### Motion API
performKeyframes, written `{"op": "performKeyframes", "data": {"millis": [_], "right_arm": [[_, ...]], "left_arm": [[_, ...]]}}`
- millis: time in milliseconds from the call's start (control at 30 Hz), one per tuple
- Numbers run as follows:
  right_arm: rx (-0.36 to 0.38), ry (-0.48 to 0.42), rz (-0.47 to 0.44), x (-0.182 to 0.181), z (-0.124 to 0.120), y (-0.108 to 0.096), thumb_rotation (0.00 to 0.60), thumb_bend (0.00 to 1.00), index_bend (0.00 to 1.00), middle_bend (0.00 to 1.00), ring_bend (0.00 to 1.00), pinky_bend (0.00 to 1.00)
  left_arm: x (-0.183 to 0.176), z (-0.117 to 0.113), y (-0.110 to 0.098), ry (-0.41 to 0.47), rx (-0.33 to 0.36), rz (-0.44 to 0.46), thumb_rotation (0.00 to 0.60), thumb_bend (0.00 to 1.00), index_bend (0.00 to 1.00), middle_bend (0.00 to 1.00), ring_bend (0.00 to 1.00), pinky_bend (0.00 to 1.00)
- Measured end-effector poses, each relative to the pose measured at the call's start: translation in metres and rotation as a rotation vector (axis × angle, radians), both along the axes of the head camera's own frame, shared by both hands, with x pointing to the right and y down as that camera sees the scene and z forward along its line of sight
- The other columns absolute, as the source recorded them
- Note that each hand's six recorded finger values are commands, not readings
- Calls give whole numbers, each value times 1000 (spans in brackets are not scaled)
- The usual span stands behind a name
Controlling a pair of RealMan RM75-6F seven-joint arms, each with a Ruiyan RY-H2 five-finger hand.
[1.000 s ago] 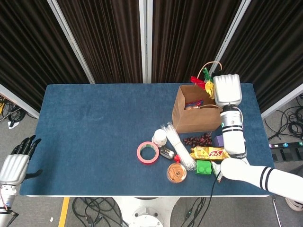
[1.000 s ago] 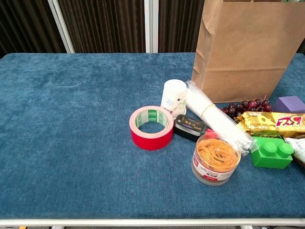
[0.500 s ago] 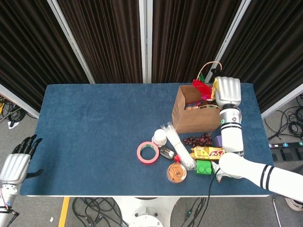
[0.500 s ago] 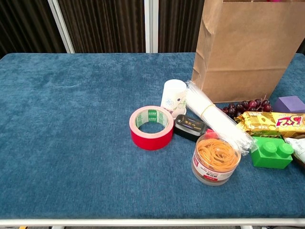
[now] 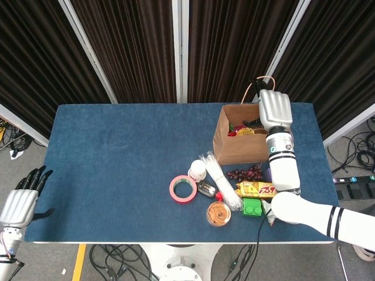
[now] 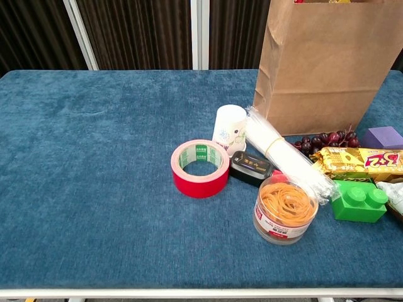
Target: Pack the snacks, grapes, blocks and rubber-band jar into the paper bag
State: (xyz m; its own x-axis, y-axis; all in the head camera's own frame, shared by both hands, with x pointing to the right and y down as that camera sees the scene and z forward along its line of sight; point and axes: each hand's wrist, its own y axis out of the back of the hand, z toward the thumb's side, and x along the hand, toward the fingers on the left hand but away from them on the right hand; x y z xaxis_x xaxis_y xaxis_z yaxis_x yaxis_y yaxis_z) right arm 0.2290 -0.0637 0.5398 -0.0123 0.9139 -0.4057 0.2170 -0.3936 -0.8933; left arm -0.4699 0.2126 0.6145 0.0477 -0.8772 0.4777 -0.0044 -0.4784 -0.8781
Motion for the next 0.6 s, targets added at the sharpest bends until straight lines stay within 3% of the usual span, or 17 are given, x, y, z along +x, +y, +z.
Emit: {"op": "performKeyframes", "data": {"millis": [133,267,433,533,600], "right_arm": [[55,-38,-25,-8,-13,0,600,0,135,226,709,846],[186,-102,-89,-22,-36,0,600,0,172,244,738,846],[335,-272,-206,-47,-63,14,600,0,186,246,749,847],[347,-377,-285,-59,-67,32,600,0,232,276,750,846],[302,-400,-338,-64,-58,45,600,0,257,295,750,846]], "left_arm": [[0,0,0,-1,0,-1,600,107,124,126,21,210],[0,1,0,0,-1,-2,600,107,124,126,20,209],[1,1,1,2,0,-1,600,108,124,126,21,210],[1,2,2,1,-1,-1,600,106,124,126,21,210],[1,1,2,2,1,-2,600,107,124,126,21,210]]}}
